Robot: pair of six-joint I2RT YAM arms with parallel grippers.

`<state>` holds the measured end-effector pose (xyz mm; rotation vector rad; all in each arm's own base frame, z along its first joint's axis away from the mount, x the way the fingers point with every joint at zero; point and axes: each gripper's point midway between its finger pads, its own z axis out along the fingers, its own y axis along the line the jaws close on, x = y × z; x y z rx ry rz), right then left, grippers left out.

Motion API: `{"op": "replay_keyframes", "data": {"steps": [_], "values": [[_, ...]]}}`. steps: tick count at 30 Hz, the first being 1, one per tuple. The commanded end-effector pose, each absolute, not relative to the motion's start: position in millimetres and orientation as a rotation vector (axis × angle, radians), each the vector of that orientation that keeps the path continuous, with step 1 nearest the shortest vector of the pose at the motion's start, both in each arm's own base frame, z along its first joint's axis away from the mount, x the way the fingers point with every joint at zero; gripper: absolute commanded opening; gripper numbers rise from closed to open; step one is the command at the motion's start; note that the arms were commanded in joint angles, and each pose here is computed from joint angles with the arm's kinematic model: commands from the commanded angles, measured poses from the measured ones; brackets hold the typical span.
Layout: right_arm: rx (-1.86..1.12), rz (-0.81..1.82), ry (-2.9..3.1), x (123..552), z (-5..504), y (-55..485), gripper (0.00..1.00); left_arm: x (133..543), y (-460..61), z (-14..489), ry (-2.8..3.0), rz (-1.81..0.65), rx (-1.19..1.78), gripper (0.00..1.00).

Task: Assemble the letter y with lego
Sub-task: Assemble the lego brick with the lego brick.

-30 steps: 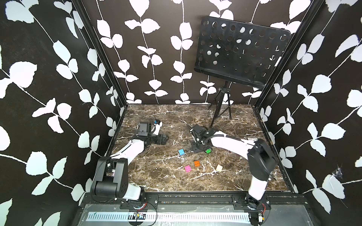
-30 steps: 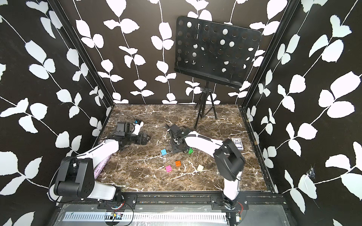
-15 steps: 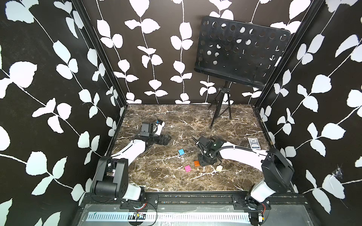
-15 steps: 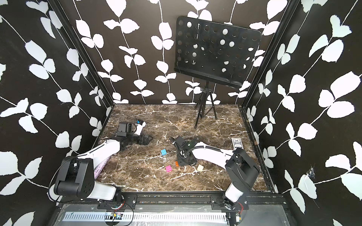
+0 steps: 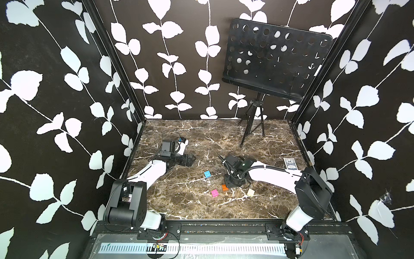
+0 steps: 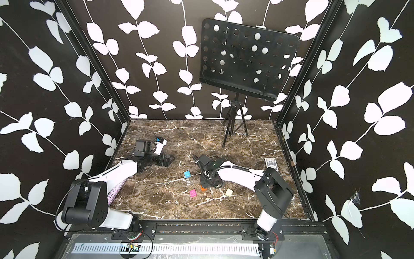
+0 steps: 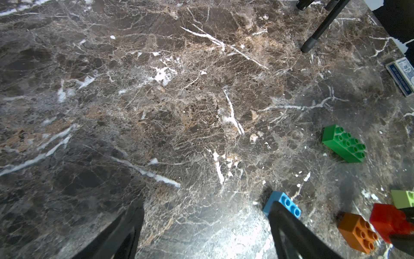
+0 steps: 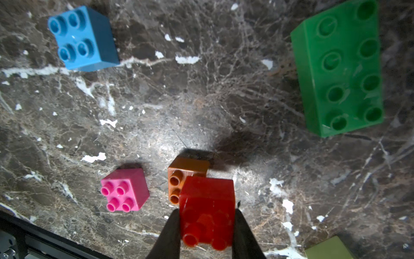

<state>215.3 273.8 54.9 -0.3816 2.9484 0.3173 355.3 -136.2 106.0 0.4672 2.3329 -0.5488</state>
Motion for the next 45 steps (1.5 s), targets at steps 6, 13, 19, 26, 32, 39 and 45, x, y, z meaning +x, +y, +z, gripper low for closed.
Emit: {"op": "replay_keyframes", "data": {"steps": [6,13,19,26,32,39,45], "values": [[-0.396,0.302,2.977,212.9,48.3,276.8,0.29,351.9,-136.4,105.1,2.33,-0.553,0.469,0.89],[-0.398,0.281,3.015,208.1,39.6,274.3,0.28,351.9,-136.0,104.3,2.332,-0.551,0.471,0.89],[-0.384,0.161,3.054,202.9,32.9,257.5,0.28,351.8,-136.1,103.5,2.335,-0.551,0.469,0.89],[-0.399,0.139,3.062,200.3,31.6,255.6,0.27,351.9,-136.0,102.7,2.336,-0.55,0.47,0.89],[-0.405,0.079,3.088,196.6,24.1,248.9,0.27,352.2,-136.2,102.2,2.339,-0.552,0.468,0.89],[-0.458,0.059,3.086,193.0,26.0,249.6,0.25,351.7,-136.2,101.6,2.341,-0.553,0.467,0.89],[-0.458,0.07,3.101,187.2,22.8,249.3,0.25,352.0,-136.4,101.2,2.343,-0.556,0.464,0.89]]}}
